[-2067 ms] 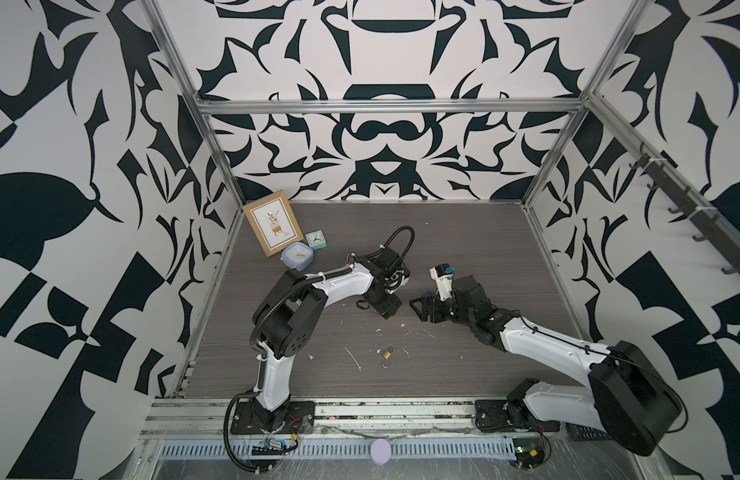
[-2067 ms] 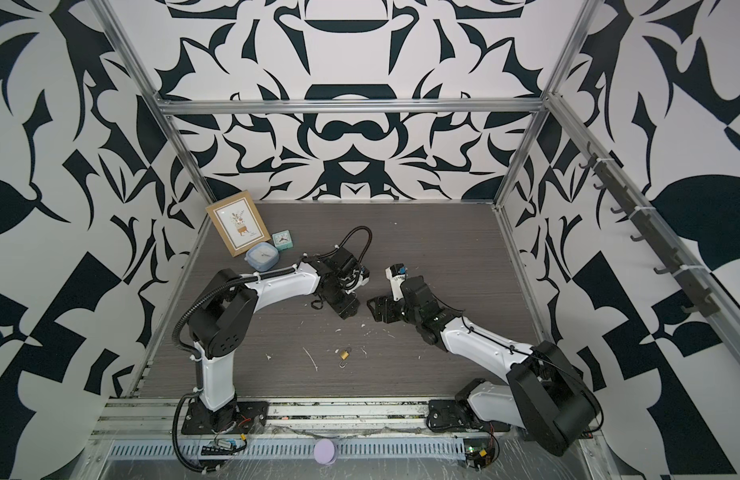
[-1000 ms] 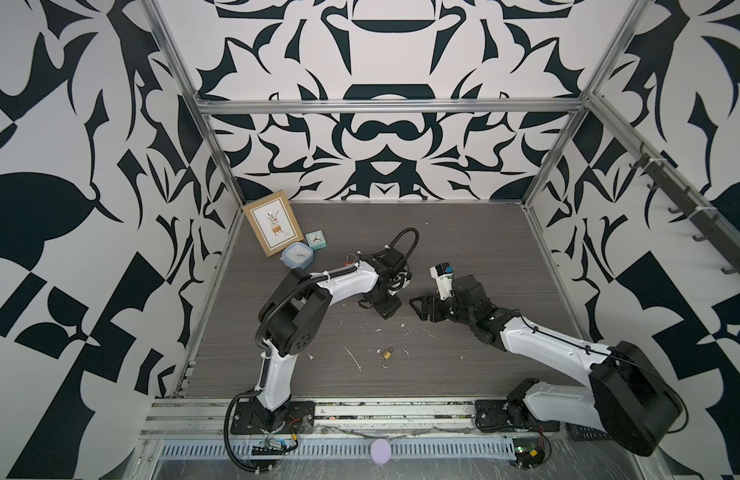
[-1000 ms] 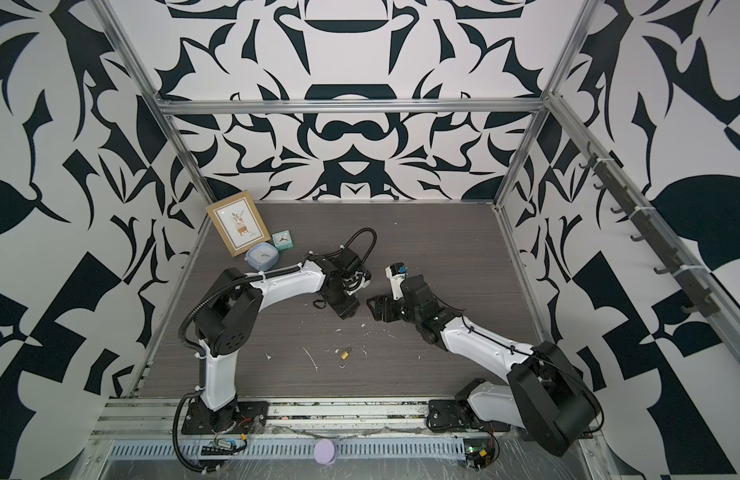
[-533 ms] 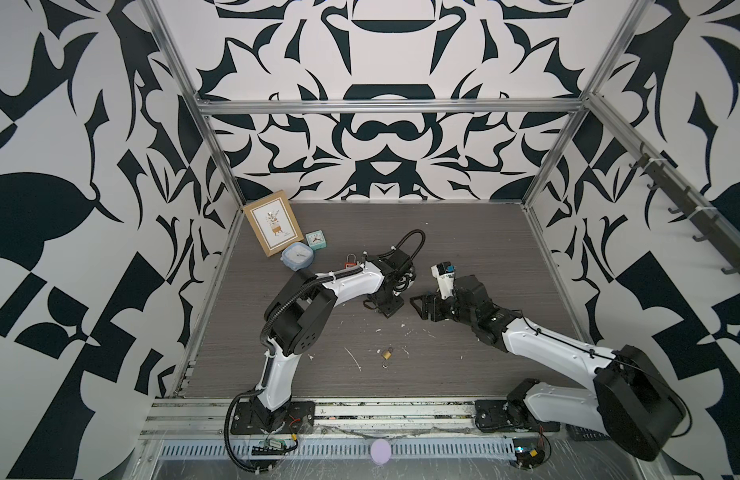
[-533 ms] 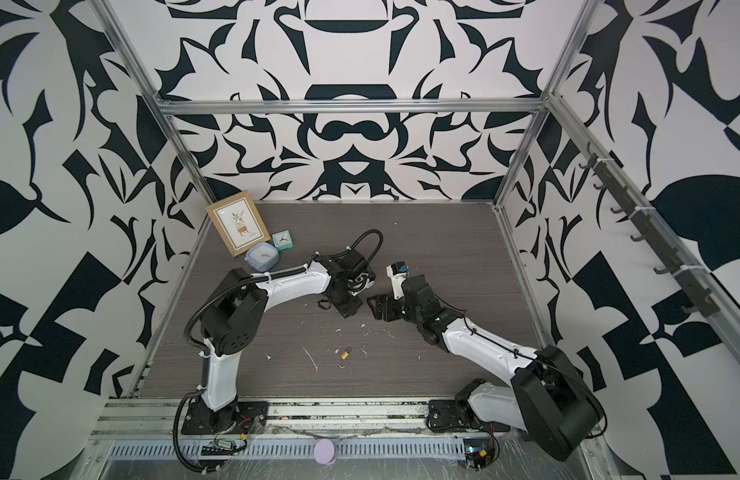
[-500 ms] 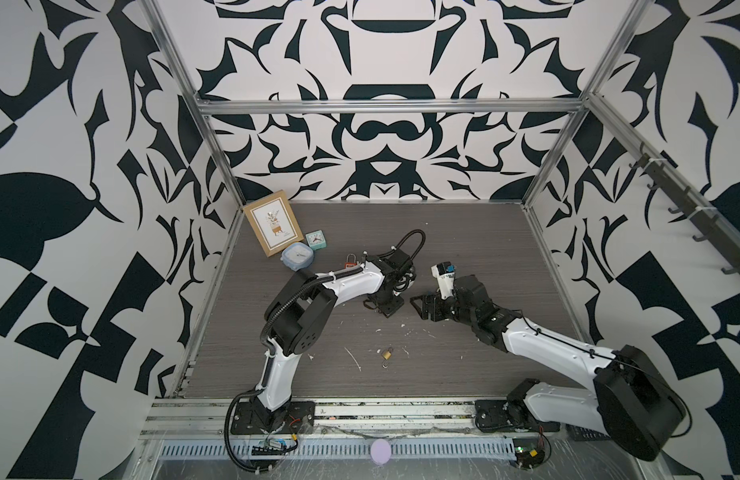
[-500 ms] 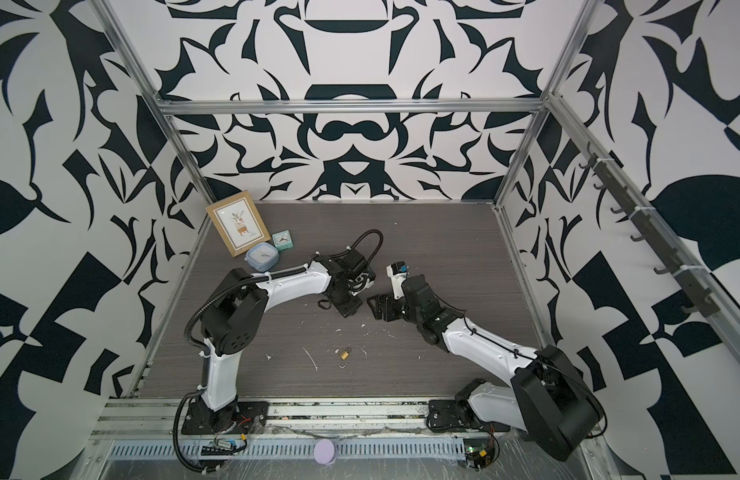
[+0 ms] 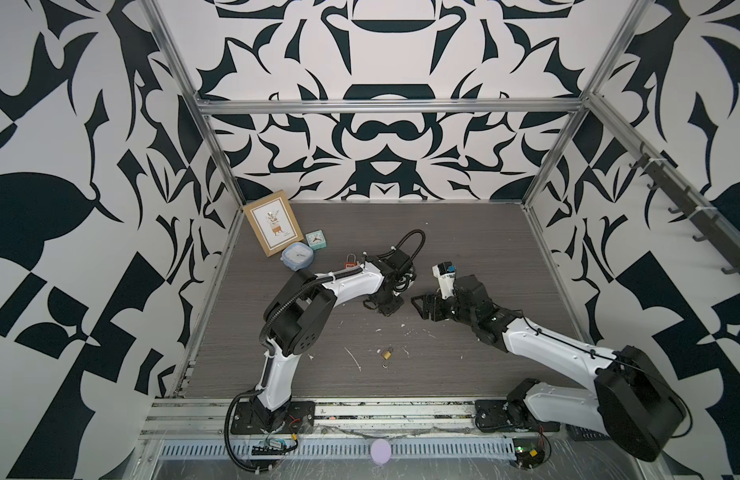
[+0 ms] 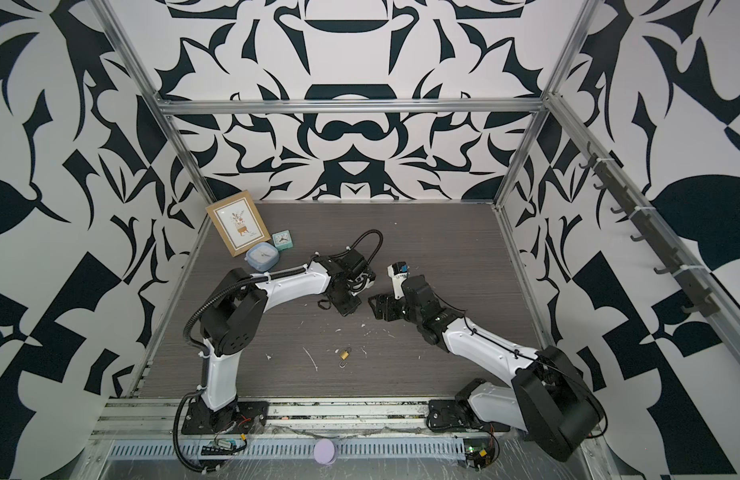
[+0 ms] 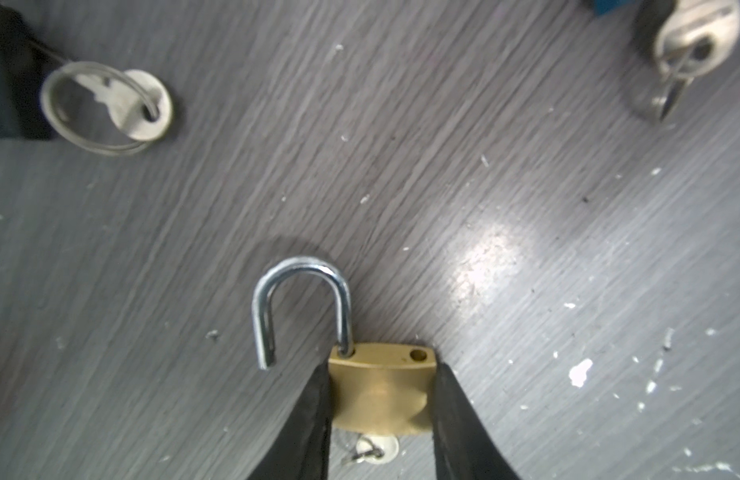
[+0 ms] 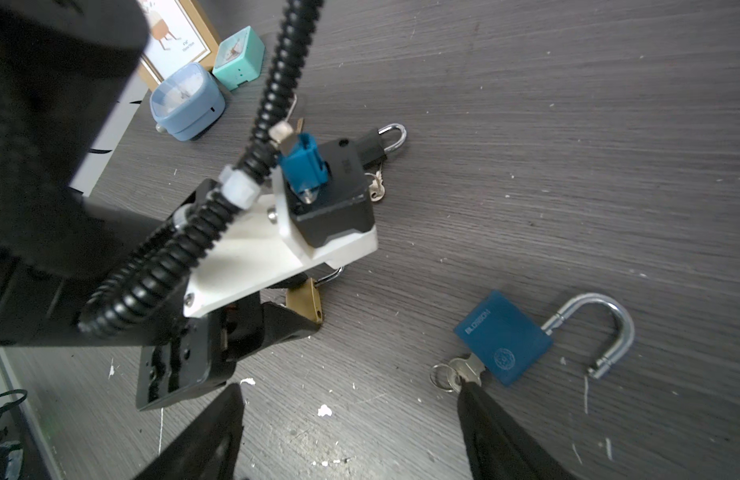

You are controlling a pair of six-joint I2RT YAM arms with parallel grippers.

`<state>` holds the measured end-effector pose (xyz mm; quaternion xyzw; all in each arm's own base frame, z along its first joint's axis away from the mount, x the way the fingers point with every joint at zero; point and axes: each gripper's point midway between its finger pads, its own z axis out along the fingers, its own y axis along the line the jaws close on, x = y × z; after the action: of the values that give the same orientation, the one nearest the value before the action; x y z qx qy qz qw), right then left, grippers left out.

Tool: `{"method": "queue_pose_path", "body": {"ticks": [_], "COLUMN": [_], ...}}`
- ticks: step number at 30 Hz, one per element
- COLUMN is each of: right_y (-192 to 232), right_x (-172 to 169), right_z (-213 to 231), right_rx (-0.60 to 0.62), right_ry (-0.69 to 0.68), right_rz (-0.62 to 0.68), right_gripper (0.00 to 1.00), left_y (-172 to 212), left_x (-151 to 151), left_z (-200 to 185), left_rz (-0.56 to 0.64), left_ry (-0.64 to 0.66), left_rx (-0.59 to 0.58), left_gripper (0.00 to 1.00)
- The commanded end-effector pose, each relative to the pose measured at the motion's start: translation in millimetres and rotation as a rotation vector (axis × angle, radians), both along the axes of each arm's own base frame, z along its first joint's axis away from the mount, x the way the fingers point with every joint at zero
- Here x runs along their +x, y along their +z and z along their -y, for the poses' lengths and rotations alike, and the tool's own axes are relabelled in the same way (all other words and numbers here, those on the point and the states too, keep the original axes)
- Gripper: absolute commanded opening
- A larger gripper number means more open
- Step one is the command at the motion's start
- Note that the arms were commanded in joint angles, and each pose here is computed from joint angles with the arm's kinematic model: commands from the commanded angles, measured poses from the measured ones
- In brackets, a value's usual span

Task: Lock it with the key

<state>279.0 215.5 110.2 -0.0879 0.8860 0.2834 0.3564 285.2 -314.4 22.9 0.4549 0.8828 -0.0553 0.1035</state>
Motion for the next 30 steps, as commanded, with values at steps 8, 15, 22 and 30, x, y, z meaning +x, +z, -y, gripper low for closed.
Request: {"method": "queue_pose_path", "body": {"ticks": [8,15,22,30], "right_y": [53.8,92.3,122.1,125.0], "right_x": [31.1,37.0,26.4,4.2], "right_z": [28.2,33.7,17.0,-16.1], "right_rx": [-0.021,0.038,0.06,0.128], "right_ry": [-0.212,-0.183,-0.004,0.239], "right_rz": [0.039,0.097,0.16,0.119], "right_gripper": [0.83,0.87,0.9,0.89], "left_y": [74.3,123.7,137.0,140.6], "left_x": [-0.4,-26.7,-61.8,-71.4], "left_z": [14.9,20.8,20.5,21.7], "left_rz": [0.24,0.457,0.625,0.631], "left_ry": [-0.155,-0.42,-0.696,-0.763], "left_rx": [-0.243,-0.451,-0.573,-0.597], "left_gripper": [0.0,0.0,0.0,0.0]}}
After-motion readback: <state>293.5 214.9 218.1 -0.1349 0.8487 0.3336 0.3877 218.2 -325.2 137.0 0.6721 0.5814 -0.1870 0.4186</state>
